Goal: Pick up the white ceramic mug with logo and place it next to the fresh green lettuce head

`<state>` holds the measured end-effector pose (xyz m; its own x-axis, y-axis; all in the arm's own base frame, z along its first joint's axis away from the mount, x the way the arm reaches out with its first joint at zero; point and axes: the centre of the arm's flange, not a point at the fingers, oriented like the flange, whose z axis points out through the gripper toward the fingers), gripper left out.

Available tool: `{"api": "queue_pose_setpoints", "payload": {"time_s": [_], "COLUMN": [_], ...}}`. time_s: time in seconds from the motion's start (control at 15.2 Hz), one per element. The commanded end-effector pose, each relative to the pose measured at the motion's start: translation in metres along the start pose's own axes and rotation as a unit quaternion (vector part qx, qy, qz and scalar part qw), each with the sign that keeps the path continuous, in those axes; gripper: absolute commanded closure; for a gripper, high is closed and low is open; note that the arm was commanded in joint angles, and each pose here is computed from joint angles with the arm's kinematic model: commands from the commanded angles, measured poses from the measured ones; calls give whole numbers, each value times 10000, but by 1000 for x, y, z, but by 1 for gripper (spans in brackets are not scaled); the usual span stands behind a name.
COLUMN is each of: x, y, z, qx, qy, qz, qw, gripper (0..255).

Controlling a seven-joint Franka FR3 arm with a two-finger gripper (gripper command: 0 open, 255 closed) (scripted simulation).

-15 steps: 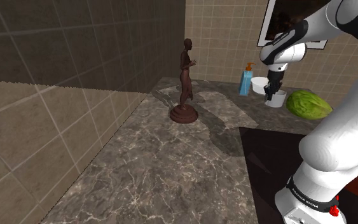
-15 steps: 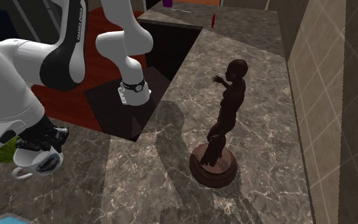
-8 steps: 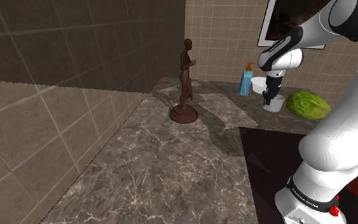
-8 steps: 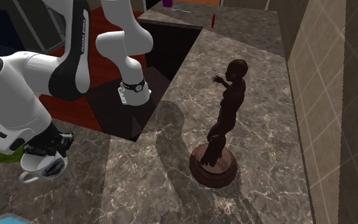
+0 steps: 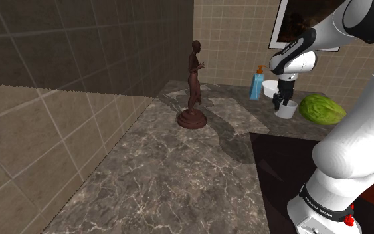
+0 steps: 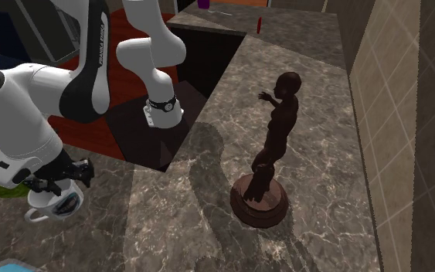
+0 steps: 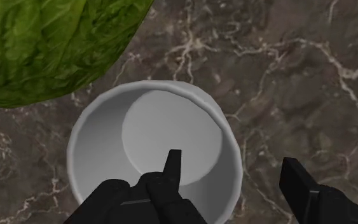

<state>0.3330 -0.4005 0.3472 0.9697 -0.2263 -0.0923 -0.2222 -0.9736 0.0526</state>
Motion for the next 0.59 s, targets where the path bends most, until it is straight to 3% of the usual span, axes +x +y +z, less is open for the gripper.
{"api": "queue_pose_setpoints", "payload": {"time_s": [0.0,0.2,0.46,0.53], "x": [0,0,0,0], "y": [0,0,0,0], "z": [0,0,-50,-50], "qx": [0,0,0,0], "qy": [0,0,0,0], "qz": [0,0,0,0], "qw": [10000,10000,10000,10000], "gripper": [0,0,0,0]}}
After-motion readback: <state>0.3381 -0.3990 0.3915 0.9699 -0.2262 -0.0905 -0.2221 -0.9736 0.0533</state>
